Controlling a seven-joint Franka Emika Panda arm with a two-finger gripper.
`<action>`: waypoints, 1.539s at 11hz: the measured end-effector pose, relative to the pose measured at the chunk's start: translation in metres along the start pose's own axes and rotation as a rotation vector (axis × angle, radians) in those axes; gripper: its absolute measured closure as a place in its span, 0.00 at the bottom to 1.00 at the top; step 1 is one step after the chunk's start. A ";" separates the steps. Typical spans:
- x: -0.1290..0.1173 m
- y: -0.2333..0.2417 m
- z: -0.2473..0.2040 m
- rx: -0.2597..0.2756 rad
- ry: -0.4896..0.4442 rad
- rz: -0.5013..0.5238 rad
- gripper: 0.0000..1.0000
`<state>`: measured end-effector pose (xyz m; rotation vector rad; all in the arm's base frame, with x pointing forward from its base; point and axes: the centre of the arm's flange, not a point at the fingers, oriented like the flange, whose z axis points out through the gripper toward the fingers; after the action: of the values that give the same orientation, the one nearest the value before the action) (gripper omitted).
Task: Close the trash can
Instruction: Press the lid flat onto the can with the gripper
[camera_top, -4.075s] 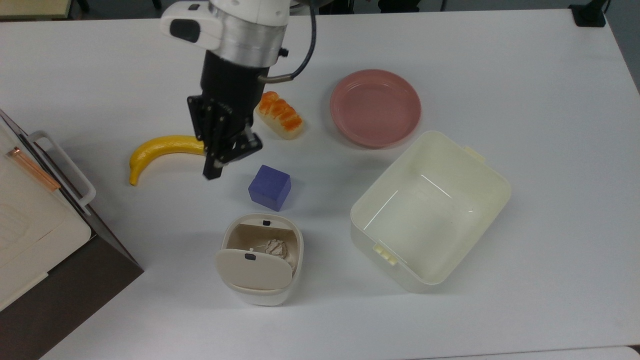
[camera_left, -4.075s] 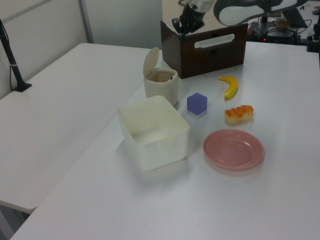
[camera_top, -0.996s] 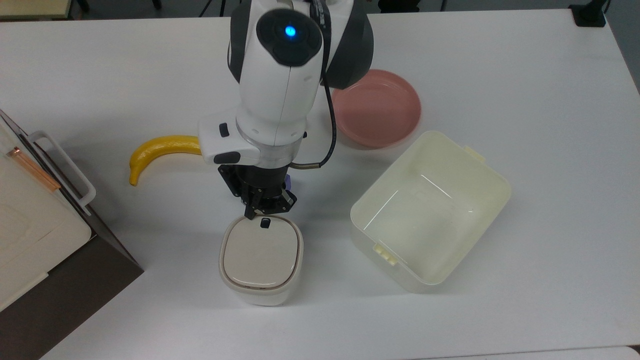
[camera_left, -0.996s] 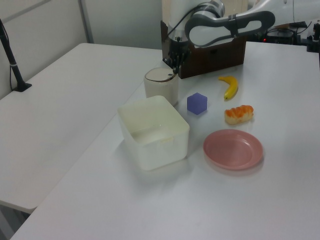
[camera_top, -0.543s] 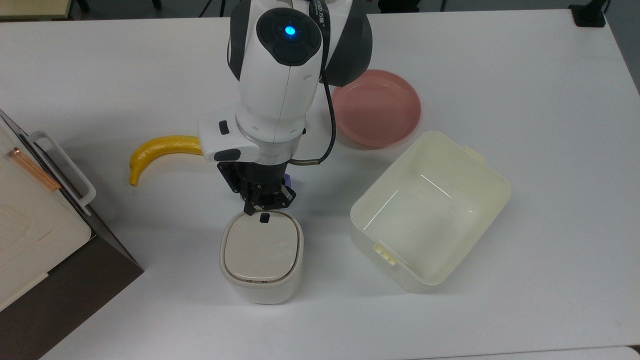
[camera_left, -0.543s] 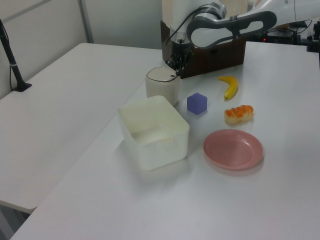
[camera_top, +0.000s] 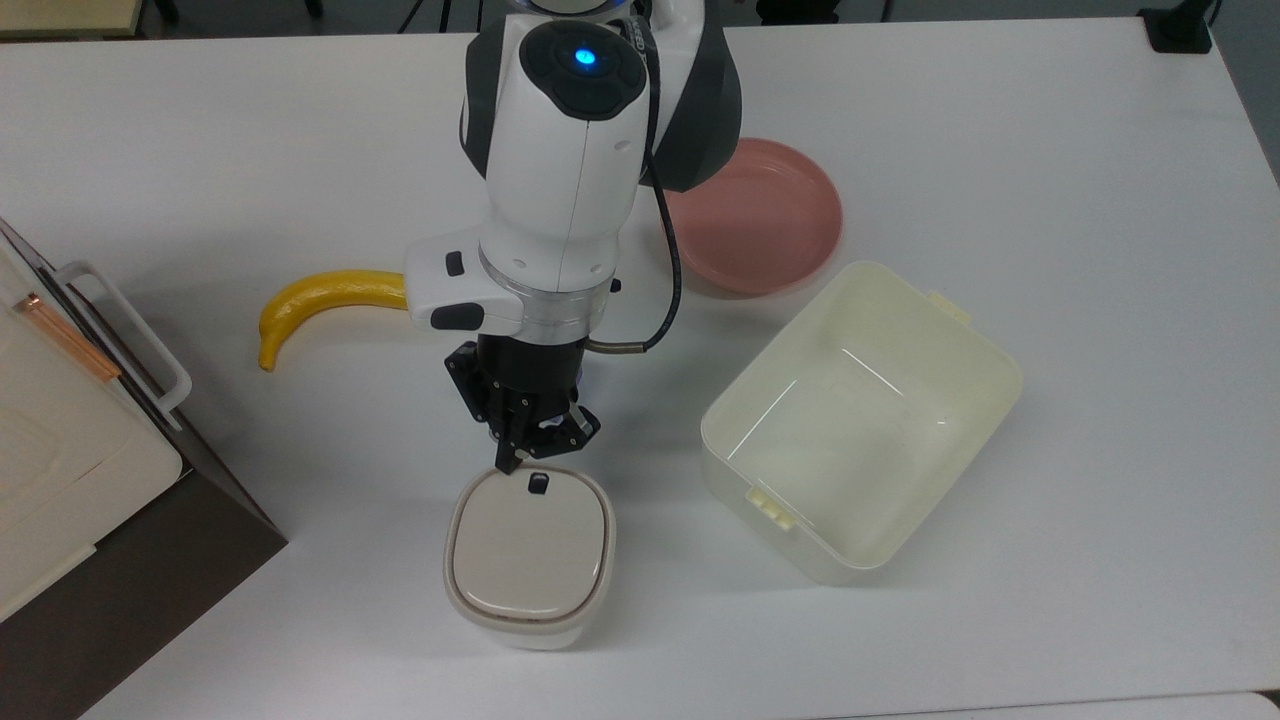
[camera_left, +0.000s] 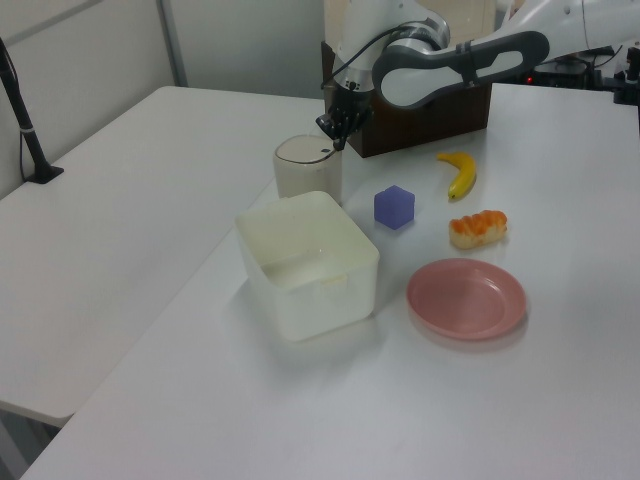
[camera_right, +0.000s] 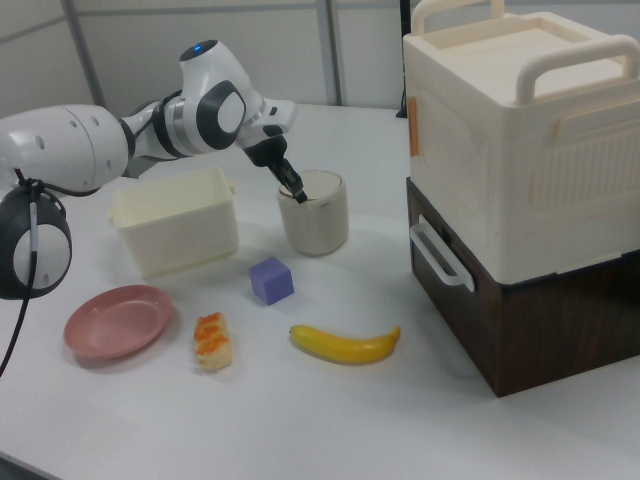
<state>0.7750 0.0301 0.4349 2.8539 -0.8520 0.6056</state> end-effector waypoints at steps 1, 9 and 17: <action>0.000 -0.002 0.001 0.013 0.013 0.011 0.99; 0.018 -0.007 -0.025 0.111 0.122 0.111 0.99; 0.001 -0.016 0.013 0.061 0.151 0.055 0.99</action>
<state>0.7889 0.0408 0.4234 2.8012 -0.9042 0.8552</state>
